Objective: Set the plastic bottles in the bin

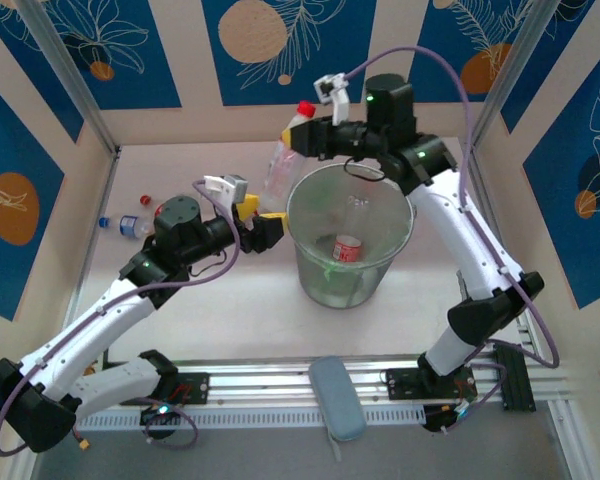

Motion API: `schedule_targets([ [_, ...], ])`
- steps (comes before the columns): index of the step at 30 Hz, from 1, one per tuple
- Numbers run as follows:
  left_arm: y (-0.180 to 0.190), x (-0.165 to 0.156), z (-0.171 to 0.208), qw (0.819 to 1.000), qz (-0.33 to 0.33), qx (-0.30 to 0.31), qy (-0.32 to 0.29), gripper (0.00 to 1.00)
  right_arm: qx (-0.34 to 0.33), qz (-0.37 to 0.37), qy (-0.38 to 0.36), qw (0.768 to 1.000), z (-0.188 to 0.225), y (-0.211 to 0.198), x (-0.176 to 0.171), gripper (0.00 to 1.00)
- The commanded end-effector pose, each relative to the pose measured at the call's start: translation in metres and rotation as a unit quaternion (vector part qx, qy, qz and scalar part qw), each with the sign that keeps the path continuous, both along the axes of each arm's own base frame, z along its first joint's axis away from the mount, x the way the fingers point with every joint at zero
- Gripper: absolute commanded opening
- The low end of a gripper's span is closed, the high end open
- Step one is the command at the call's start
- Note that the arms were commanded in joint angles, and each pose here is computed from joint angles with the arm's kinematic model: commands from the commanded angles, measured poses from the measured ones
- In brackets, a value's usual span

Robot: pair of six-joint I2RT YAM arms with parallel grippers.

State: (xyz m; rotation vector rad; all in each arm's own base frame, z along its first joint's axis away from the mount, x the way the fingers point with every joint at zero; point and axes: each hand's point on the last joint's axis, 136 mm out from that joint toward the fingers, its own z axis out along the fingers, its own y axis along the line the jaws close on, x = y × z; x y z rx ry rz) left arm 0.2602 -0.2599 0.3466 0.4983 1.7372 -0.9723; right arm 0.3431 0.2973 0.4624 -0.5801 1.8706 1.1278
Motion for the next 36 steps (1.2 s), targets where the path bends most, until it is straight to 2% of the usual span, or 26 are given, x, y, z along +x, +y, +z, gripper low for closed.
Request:
schedule_targets([
  [1, -0.005, 0.003, 0.003, 1.000, -0.001, 0.002, 0.005, 0.89, 0.007, -0.048, -0.061, 0.997, 0.044, -0.042, -0.010, 0.34],
  [6, -0.017, 0.015, -0.003, 1.000, -0.008, 0.018, 0.017, 0.81, -0.024, -0.124, -0.046, 0.991, 0.029, -0.099, -0.001, 0.34],
  [11, -0.031, 0.029, -0.014, 0.999, -0.010, 0.018, 0.032, 0.72, -0.060, -0.142, 0.017, 0.988, -0.014, -0.127, -0.002, 0.31],
  [16, -0.047, 0.034, -0.019, 0.999, -0.030, 0.005, 0.039, 0.67, -0.079, -0.124, 0.071, 0.987, -0.059, -0.121, -0.004, 0.31],
  [23, -0.050, 0.035, -0.036, 0.998, -0.024, 0.009, 0.058, 0.62, -0.110, -0.093, 0.133, 0.981, -0.118, -0.100, -0.006, 0.31],
  [36, -0.050, 0.035, -0.057, 0.997, -0.012, 0.016, 0.078, 0.58, -0.200, -0.064, 0.191, 0.959, -0.204, -0.064, -0.008, 0.31],
])
